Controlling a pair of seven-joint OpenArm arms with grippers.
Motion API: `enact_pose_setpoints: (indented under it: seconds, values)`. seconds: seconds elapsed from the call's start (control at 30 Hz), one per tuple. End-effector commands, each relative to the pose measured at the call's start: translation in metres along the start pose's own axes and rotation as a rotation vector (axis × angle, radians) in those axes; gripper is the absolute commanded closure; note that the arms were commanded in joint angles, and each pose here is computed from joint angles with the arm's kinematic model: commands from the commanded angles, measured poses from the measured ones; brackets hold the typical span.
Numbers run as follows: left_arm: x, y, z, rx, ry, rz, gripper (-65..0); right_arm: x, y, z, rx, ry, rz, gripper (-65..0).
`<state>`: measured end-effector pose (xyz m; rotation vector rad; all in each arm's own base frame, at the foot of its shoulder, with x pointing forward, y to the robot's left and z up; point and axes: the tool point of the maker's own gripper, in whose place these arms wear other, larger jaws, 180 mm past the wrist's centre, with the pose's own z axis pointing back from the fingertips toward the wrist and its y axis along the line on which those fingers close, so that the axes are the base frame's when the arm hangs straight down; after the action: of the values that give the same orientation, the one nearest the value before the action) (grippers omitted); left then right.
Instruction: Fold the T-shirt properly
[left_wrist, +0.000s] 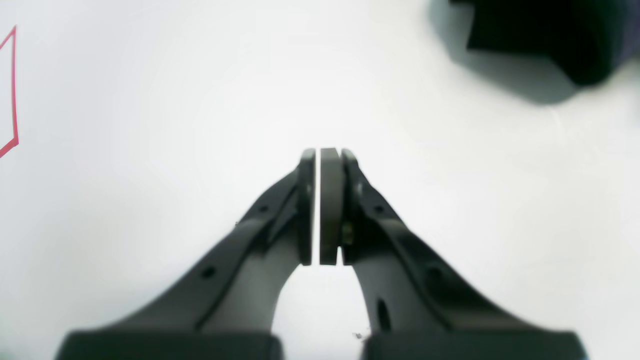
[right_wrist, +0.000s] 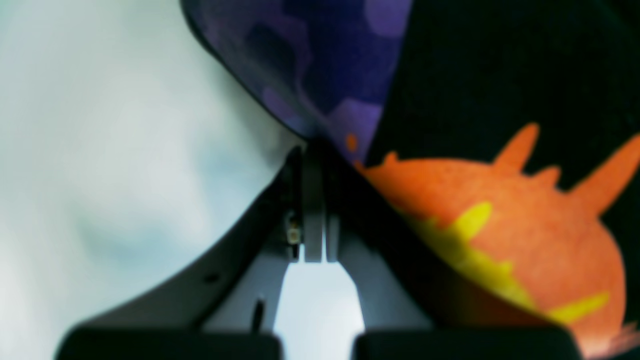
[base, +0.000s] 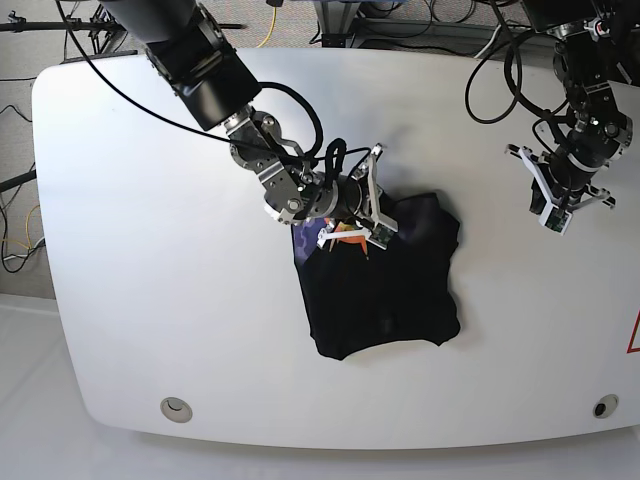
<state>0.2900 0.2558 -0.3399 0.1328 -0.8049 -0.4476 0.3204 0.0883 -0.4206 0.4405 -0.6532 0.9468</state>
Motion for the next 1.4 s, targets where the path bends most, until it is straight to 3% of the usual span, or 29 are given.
enact_pose_setpoints:
  seconds: [0.0, 0.3, 0.57, 0.8, 1.0, 1.17, 1.37]
  values:
    - [0.013, 0.007, 0.004, 0.016, -0.046, -0.011, 0.0, 0.017, -0.012, 0.004, -0.037, -0.019, 0.019, 0.0]
    - [0.014, 0.009, 0.005, 0.02, -0.049, -0.012, 0.0, 0.02, -0.004, 0.03, -0.056, -0.068, 0.056, 0.0]
    - [0.014, 0.009, 0.005, 0.022, -0.048, -0.01, 0.0, -0.005, -0.049, 0.114, -0.29, -0.1, -0.066, 0.0]
    - [0.011, 0.01, 0.006, 0.025, -0.043, -0.007, 0.0, -0.081, -0.091, 0.211, -0.562, -0.034, -0.217, 0.0]
    - [-0.008, 0.027, 0.017, 0.079, -0.011, 0.034, 0.0, -0.183, -0.112, 0.298, -0.805, 0.111, -0.413, 0.0]
    - [-0.035, 0.054, 0.036, 0.163, 0.03, 0.093, 0.0, -0.252, -0.106, 0.374, -0.998, 0.216, -0.558, 0.0]
    - [-0.073, 0.084, 0.067, 0.276, 0.093, 0.168, 0.0, -0.298, -0.085, 0.448, -1.185, 0.274, -0.632, 0.0]
